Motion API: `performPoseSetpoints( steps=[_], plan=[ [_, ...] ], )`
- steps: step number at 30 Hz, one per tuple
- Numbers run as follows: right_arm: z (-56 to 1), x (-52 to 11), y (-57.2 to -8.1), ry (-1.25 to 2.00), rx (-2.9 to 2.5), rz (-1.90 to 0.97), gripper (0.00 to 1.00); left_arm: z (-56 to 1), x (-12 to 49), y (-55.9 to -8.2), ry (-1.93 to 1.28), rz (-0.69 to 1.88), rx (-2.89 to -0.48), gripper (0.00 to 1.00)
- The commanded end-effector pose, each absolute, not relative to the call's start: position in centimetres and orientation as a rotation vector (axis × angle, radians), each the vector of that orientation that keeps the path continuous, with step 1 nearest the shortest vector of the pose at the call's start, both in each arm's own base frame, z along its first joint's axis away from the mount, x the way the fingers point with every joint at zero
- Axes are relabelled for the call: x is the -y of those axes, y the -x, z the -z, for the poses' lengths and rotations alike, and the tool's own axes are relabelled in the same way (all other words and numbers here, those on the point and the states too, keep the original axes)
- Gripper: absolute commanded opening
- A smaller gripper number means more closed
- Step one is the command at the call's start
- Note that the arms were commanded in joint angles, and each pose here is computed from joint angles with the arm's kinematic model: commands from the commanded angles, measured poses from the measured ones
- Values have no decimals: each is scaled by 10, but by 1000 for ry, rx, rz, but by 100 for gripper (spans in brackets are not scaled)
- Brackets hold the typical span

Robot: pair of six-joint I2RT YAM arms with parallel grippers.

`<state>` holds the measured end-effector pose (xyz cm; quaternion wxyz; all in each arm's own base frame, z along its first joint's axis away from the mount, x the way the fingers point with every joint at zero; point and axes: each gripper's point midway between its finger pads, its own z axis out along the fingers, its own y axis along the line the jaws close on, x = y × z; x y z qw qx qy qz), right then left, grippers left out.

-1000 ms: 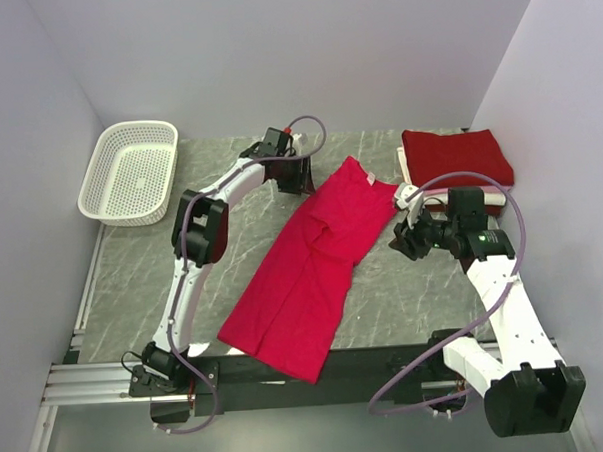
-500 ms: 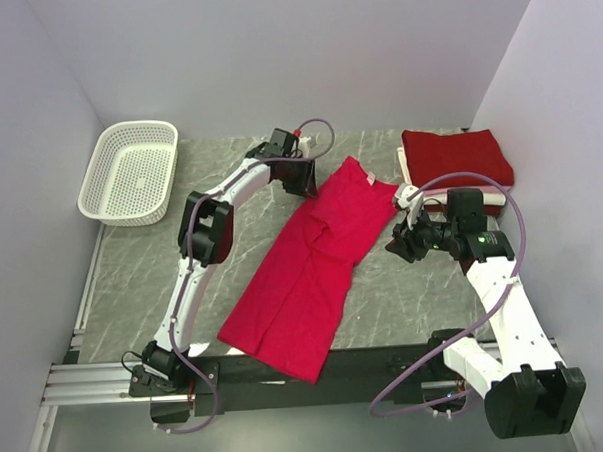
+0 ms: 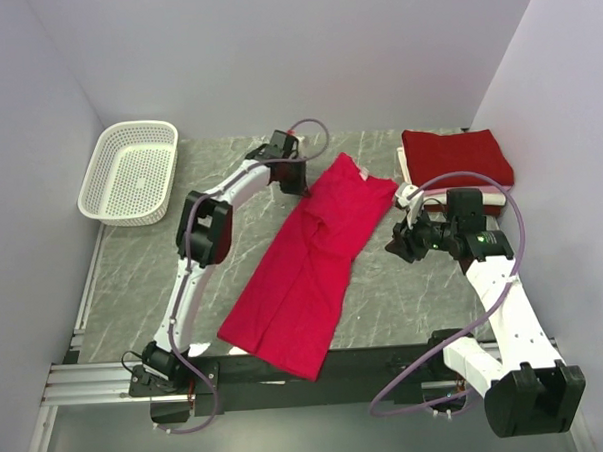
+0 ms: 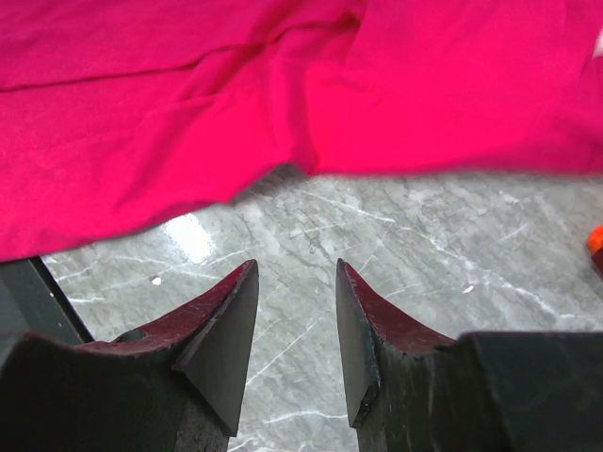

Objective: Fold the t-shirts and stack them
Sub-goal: Fold the tshirt

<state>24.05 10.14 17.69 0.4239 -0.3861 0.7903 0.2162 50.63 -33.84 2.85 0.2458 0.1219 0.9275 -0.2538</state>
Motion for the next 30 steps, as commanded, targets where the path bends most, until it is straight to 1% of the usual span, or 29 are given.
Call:
performPoseSetpoints(
  steps=[1,2,3,4,7,9,10,11,12,13,14,15,16,17,18,19,20,21,22,23,24,25,26,27,28,29,30],
  plan=[
    [-171,-99,-249,933,-2008,-541,46,-20,238,-543,92,451,-2568,0],
    [-168,-98,-250,927,-2025,-545,46,-41,228,-551,138,458,-2510,0],
    [-166,-97,-252,917,-2041,-543,46,-30,212,-544,190,423,-2530,0],
    [-162,-97,-255,908,-2057,-547,46,-33,196,-547,256,421,-2513,0],
    [-156,-93,-268,855,-2094,-538,46,-47,173,-540,329,433,-2469,0],
    [-156,-93,-277,799,-2125,-549,47,-60,170,-535,331,472,-2434,1],
    [-150,-92,-287,770,-2153,-558,48,-68,176,-532,306,529,-2430,4],
    [-148,-94,-292,747,-2166,-578,50,-83,178,-531,287,561,-2402,9],
    [-144,-97,-304,693,-2208,-623,52,-88,179,-530,273,572,-2392,23],
    [-144,-102,-310,681,-2217,-665,53,-96,181,-528,263,586,-2379,28],
    [-143,-107,-316,673,-2235,-698,53,-117,180,-526,252,595,-2339,34],
    [-154,-114,-329,660,-2226,-722,54,-131,176,-527,249,581,-2305,43],
    [-138,-122,-333,660,-2295,-775,54,-147,172,-529,235,559,-2261,48],
    [-136,-138,-335,699,-2301,-819,54,-177,164,-525,229,535,-2195,51],
    [-144,-148,-345,702,-2291,-841,54,-195,159,-524,208,520,-2151,55],
    [-130,-157,-352,690,-2328,-878,55,-212,153,-522,169,486,-2111,57],
    [-127,-169,-355,699,-2332,-904,55,-246,147,-512,144,467,-2039,60],
    [-131,-176,-367,633,-2342,-921,55,-260,141,-507,97,423,-2004,64],
    [-115,-182,-382,593,-2372,-912,55,-273,137,-500,73,405,-1976,66],
    [-109,-188,-390,557,-2402,-908,55,-299,131,-484,59,392,-1930,69],
    [-117,-197,-409,503,-2403,-882,55,-299,123,-474,48,356,-1933,74],
    [-97,-204,-418,459,-2454,-895,56,-303,118,-465,46,348,-1922,76],
    [-94,-210,-429,427,-2454,-903,56,-308,112,-443,42,353,-1908,77],
    [-105,-224,-445,368,-2442,-919,56,-308,113,-430,29,384,-1904,77],
    [-83,-227,-455,309,-2497,-879,56,-307,111,-418,24,399,-1901,77],
    [-79,-230,-462,274,-2517,-867,56,-301,110,-393,9,416,-1896,77],
    [-89,-239,-477,235,-2495,-872,55,-301,108,-382,8,427,-1880,76]
  ],
)
